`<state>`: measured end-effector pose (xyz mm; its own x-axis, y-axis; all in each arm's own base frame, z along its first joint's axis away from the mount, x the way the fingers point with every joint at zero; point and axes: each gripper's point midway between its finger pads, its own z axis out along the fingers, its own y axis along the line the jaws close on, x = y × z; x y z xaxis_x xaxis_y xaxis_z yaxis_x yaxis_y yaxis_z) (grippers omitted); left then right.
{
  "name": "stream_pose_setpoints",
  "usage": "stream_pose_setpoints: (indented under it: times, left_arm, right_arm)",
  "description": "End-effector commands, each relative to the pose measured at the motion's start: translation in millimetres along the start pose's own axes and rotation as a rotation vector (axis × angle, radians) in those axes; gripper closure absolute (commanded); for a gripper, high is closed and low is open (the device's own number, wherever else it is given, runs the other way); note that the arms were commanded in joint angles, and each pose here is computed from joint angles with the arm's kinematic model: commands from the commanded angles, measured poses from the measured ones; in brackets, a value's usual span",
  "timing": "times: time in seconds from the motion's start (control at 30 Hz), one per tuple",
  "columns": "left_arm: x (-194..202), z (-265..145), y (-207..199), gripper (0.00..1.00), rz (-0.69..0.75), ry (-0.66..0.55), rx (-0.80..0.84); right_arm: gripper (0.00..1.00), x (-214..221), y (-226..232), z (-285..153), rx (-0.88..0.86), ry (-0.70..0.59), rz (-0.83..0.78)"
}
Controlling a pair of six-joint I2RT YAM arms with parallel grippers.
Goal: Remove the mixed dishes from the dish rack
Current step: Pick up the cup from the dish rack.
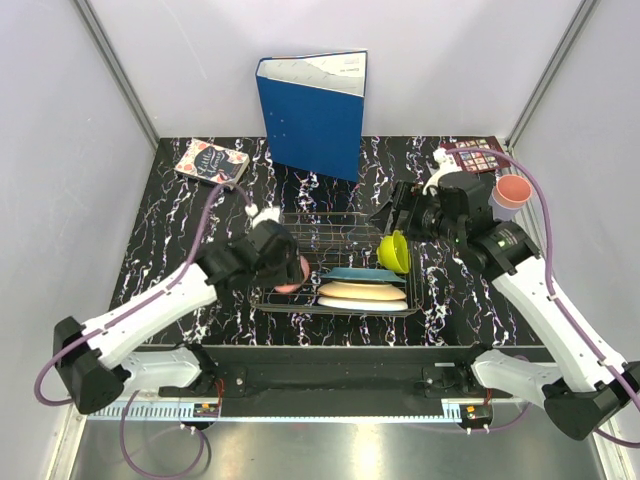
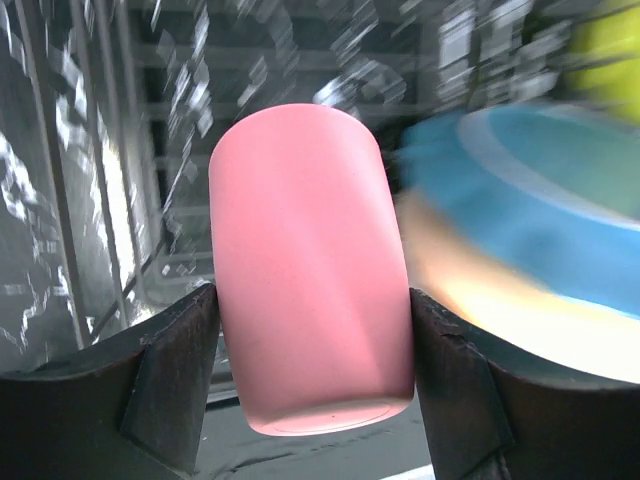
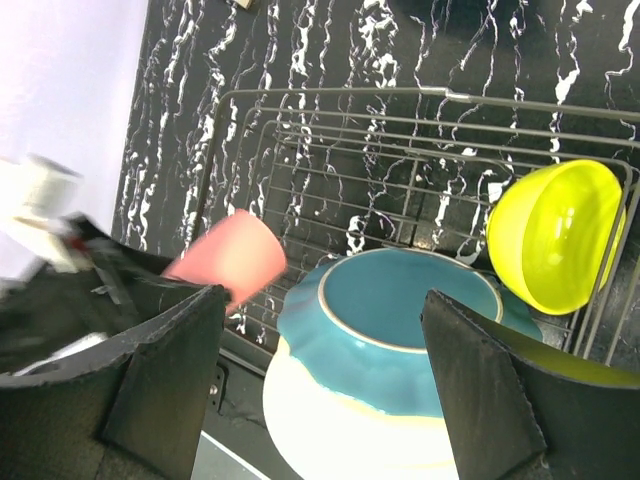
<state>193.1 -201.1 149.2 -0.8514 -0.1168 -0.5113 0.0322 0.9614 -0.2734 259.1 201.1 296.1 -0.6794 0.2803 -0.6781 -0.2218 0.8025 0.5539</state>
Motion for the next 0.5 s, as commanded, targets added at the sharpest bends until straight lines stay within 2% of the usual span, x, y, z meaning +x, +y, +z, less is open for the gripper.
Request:
stream_pose_setpoints:
  times: [0.0, 0.07, 0.17, 0.23, 0.27, 0.3, 0.37, 0.4, 0.43, 0.47]
  left_arm:
    - [-73, -80, -40, 0.91, 0.063, -0.224, 0.176]
    - [-93, -103, -48, 1.00, 0.087, -0.285, 0.214]
    - [-135, -155, -74, 1.00, 0.097, -0.418, 0.369]
    - [-150, -178, -98, 1.00, 0.109, -0.459, 0.528]
    - [-161, -180, -98, 1.00, 0.087, -0.475, 0.560]
    - [-166, -197, -119, 1.00, 0.111, -0.488, 0.716]
    - [-174, -202, -128, 1.00, 0.088, -0.489, 0.834]
    - [-176, -222, -145, 1.00, 0.134, -0.511, 0.967]
    - [-176, -231, -154, 1.00, 0.116, -0.496, 1.051]
    - [-173, -222, -156, 1.00, 0.103, -0.469, 1.108]
  right_arm:
    - [0.13, -37, 35, -30, -0.090, -0.093, -0.046]
    - [0.13, -43, 48, -36, -0.134, -0.094, -0.047]
    - [0.13, -55, 79, -50, -0.255, -0.101, -0.046]
    - [0.13, -54, 105, -62, -0.391, -0.070, -0.048]
    - [0.13, -61, 119, -69, -0.460, -0.093, -0.054]
    - [0.13, -61, 127, -75, -0.506, -0.091, -0.039]
    - [0.13, -67, 148, -92, -0.622, -0.117, -0.056]
    - [0.13, -67, 151, -96, -0.646, -0.118, -0.047]
    - [0.13, -70, 159, -106, -0.694, -0.139, -0.064]
    - [0.14, -71, 163, -111, -0.719, -0.146, -0.067]
